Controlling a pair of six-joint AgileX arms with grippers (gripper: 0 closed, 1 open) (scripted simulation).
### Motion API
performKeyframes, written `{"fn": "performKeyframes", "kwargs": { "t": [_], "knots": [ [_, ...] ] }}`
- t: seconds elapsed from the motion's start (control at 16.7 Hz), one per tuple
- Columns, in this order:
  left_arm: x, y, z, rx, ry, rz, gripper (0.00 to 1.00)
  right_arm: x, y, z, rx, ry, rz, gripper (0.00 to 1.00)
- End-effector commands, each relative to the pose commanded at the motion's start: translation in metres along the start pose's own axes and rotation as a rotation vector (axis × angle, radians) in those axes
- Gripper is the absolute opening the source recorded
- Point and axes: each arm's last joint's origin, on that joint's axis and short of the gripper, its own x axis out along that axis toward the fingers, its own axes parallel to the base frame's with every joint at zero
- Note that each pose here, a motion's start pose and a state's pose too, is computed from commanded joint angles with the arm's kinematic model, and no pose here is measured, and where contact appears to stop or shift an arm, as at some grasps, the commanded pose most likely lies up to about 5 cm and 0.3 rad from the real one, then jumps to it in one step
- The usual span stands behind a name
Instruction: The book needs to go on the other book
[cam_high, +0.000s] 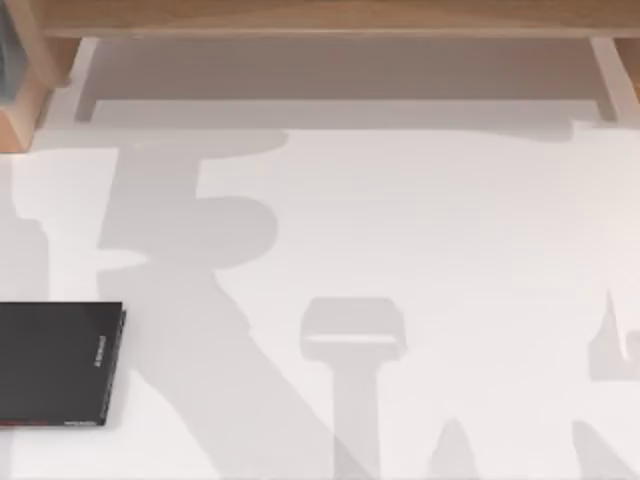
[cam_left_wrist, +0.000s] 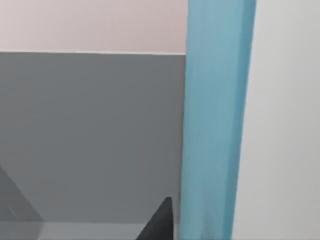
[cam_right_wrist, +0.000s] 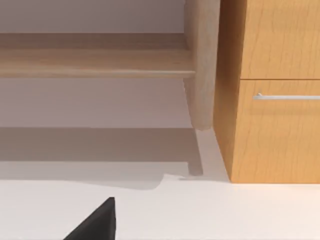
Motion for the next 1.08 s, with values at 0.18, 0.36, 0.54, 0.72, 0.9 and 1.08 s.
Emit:
{"fn": "performKeyframes", "kwargs": {
  "t": [0.18, 0.36, 0.54, 0.72, 0.9, 1.08],
  "knots": [
    [0.0, 0.0, 0.0, 0.0, 0.0, 0.0, 0.25, 0.0, 0.0, 0.0, 0.0, 0.0, 0.0, 1.0],
    [0.0, 0.0, 0.0, 0.0, 0.0, 0.0, 0.02, 0.0, 0.0, 0.0, 0.0, 0.0, 0.0, 1.0],
    [0.0, 0.0, 0.0, 0.0, 0.0, 0.0, 0.0, 0.0, 0.0, 0.0, 0.0, 0.0, 0.0, 1.0],
    [0.0, 0.0, 0.0, 0.0, 0.0, 0.0, 0.0, 0.0, 0.0, 0.0, 0.0, 0.0, 0.0, 1.0],
    [0.0, -0.001, 0.0, 0.002, -0.001, -0.001, 0.0, 0.0, 0.0, 0.0, 0.0, 0.0, 0.0, 1.0],
    [-0.007, 0.008, 0.015, 0.019, -0.059, 0.017, 0.0, 0.0, 0.0, 0.0, 0.0, 0.0, 0.0, 1.0]
  ]
}}
